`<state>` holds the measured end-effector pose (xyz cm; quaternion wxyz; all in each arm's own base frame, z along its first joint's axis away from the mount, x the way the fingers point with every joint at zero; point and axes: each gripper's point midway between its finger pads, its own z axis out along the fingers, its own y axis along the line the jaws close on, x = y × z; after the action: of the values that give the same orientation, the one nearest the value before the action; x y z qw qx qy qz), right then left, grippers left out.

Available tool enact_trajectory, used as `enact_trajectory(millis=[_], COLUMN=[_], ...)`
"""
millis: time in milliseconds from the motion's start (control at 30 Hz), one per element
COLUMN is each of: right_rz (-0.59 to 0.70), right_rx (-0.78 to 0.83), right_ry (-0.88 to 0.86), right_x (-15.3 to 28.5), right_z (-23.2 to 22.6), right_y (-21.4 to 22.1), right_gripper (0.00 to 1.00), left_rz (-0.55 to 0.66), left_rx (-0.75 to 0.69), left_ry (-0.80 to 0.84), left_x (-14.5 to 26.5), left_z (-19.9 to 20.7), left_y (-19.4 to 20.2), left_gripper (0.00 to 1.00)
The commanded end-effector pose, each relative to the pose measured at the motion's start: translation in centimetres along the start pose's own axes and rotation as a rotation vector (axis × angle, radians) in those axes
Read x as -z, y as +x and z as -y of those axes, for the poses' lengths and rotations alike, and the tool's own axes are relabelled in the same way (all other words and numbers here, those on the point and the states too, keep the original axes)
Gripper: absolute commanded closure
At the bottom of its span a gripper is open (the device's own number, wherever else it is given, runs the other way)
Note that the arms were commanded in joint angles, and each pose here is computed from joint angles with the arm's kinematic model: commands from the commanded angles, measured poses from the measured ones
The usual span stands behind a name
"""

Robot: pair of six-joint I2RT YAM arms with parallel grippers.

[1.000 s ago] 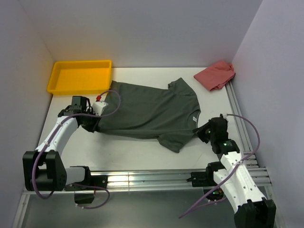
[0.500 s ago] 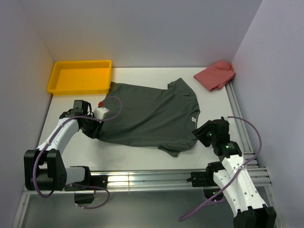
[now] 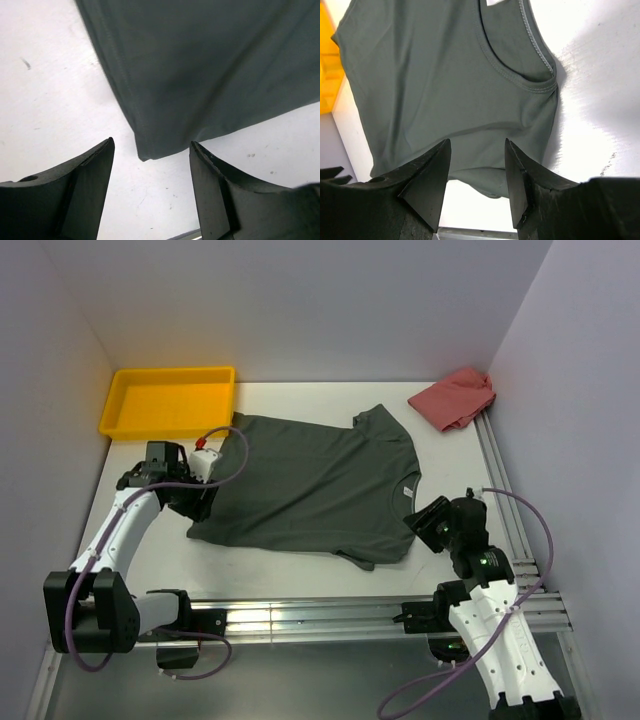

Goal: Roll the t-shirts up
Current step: Flatten the tshirt

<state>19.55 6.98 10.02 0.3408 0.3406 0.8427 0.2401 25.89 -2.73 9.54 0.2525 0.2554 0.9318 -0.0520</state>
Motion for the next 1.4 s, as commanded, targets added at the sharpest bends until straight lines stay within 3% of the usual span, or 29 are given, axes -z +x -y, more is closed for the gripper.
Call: enact_trajectory(millis=[0, 333, 767, 1367], right_rz=[-0.021, -0.142, -0.333, -0.325], right_rx=[0.041, 0.154, 0.326, 0.355], right_ry=[-0.032, -0.052, 0.031, 0.130], right_x=[0.2, 0.4, 1.8, -0.8], right_z=[-0.6, -2.7, -2.4, 0.1], right_y=[0.4, 4.5, 12.4, 13.8], right_gripper=[0.46, 0.48, 0.52, 0.50], left_rz=[0.057, -0.060, -0.079, -0.077], left_rx=[0.032, 0.069, 0.077, 0.077], left_ry=[-0.082, -0.043, -0.035, -0.038], left_x=[1.6, 0.3, 0.2, 0.5], left_z=[-1.6, -1.9, -2.2, -2.4], left_y=[-1.6, 3.1, 4.4, 4.6], left_gripper=[0.33, 0.47, 0.54, 0.53])
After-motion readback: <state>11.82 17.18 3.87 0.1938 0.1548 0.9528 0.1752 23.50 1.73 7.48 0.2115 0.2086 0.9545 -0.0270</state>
